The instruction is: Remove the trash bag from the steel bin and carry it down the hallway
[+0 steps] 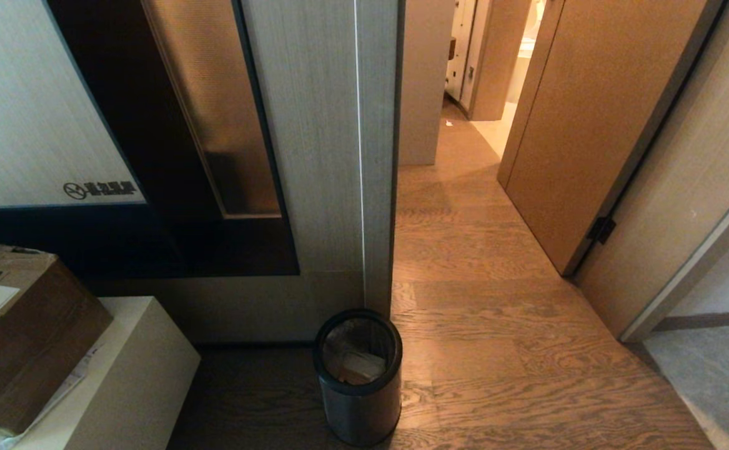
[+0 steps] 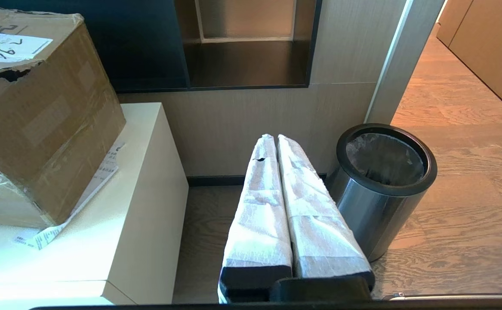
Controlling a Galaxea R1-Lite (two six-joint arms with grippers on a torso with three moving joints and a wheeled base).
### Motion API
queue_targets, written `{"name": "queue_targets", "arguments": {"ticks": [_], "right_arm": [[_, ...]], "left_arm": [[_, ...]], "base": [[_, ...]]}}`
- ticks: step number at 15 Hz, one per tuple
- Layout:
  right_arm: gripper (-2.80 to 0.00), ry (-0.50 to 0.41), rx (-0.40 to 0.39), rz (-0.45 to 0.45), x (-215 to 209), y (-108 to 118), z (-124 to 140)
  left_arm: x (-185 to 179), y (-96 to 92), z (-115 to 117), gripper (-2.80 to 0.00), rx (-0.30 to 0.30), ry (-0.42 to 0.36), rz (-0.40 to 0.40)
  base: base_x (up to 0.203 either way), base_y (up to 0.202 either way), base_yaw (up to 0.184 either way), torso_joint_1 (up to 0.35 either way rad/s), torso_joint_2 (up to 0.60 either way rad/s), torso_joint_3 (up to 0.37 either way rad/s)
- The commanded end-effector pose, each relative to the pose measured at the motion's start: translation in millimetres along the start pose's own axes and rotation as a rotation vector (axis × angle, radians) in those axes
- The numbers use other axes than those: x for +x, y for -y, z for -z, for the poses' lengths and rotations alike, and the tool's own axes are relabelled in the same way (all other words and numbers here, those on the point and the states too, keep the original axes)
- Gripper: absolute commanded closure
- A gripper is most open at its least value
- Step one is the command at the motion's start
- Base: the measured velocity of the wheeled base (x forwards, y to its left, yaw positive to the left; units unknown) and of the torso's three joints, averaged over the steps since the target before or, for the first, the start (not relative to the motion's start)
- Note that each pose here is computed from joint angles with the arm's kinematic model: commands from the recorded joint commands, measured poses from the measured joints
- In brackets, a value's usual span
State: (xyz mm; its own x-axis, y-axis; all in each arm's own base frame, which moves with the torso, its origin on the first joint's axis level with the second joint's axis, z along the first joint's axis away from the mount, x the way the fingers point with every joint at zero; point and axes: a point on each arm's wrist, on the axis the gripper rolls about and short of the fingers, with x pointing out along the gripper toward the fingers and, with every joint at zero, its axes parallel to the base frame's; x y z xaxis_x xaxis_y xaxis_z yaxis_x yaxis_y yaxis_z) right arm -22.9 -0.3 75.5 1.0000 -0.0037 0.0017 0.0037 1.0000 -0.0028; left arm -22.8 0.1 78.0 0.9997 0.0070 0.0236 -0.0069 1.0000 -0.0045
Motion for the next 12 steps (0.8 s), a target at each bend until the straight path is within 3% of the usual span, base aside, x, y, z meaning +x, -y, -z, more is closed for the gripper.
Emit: {"name": "queue_targets", "arguments": {"ticks": [1, 12], "right_arm": [[0.00, 0.000, 0.000, -0.001, 0.1, 0.0, -0.1], [0.00, 0.000, 0.000, -0.001, 0.1, 0.0, -0.1]], "left_arm": [[0.8, 0.0, 3.4, 0.00, 0.000, -0.011, -0.001], [0.7, 0.0, 3.0, 0.00, 0.000, -0.010, -0.001]], "base": [[0.000, 0.000, 0.000, 0.000, 0.00, 0.000], [0.000, 0.000, 0.000, 0.000, 0.00, 0.000]]}}
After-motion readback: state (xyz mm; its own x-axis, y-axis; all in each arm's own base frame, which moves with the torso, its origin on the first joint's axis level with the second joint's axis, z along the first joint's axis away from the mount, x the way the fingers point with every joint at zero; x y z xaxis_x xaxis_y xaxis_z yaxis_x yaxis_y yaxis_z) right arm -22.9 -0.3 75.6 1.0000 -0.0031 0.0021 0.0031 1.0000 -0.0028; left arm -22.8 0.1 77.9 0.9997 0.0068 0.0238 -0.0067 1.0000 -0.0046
